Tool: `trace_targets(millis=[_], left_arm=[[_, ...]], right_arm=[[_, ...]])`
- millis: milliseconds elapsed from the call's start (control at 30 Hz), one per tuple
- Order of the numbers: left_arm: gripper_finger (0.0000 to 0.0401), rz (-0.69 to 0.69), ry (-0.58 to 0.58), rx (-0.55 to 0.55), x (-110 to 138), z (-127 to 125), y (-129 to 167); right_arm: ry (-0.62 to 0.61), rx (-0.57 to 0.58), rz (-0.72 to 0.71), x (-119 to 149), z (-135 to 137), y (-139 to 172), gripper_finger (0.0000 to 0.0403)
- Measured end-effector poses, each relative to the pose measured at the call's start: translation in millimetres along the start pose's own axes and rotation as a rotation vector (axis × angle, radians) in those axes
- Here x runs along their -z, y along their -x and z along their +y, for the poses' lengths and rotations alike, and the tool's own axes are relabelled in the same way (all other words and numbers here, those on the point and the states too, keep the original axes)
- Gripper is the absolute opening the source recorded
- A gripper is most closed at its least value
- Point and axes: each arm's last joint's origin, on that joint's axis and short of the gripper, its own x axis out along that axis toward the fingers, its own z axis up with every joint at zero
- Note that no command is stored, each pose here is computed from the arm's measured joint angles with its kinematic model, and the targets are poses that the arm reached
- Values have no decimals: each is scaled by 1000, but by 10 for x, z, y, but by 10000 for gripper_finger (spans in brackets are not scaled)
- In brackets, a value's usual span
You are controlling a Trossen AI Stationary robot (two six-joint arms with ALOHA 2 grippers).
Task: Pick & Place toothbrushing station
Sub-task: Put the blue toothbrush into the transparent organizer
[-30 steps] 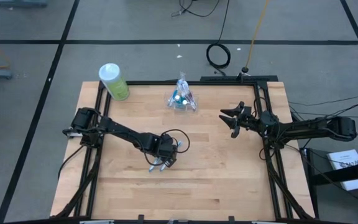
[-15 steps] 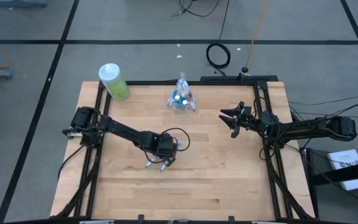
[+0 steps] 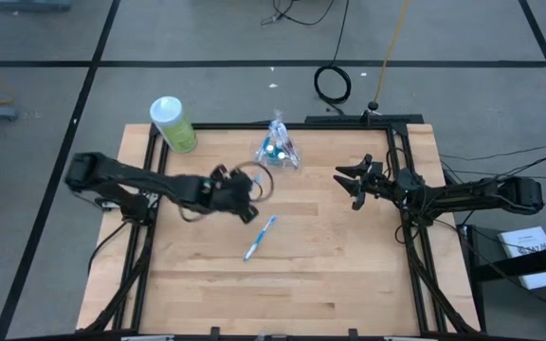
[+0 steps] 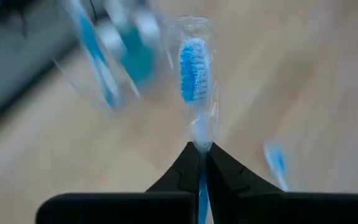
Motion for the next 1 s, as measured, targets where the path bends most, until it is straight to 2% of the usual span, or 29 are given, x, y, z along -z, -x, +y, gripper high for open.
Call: trace_targets(millis=[100,267,433,600,733,833,1000], left_arm=[[8,-80,-1,-9,-140,177,184],[5,-158,8,-14,-292,442,189],[0,-209,44,161,-280,702,-164],[0,-356,142,268,-194,1163,-505],[0,-577,115,341,-168,1491,-578],[1,-735,55,328,-154,1661,-556],[1,-914,-65,213,-175,1818,-490]], right_arm=[[1,1,2,2,0,0,141],[3,2,6,6,-1,0,141],[4,3,7,7,-2,0,141],[4,3,5,5,-2,0,141],[4,3,5,5,-1,0,141],[12,5,8,8,-2,0,141],[23,10,12,13,-5,0,141]])
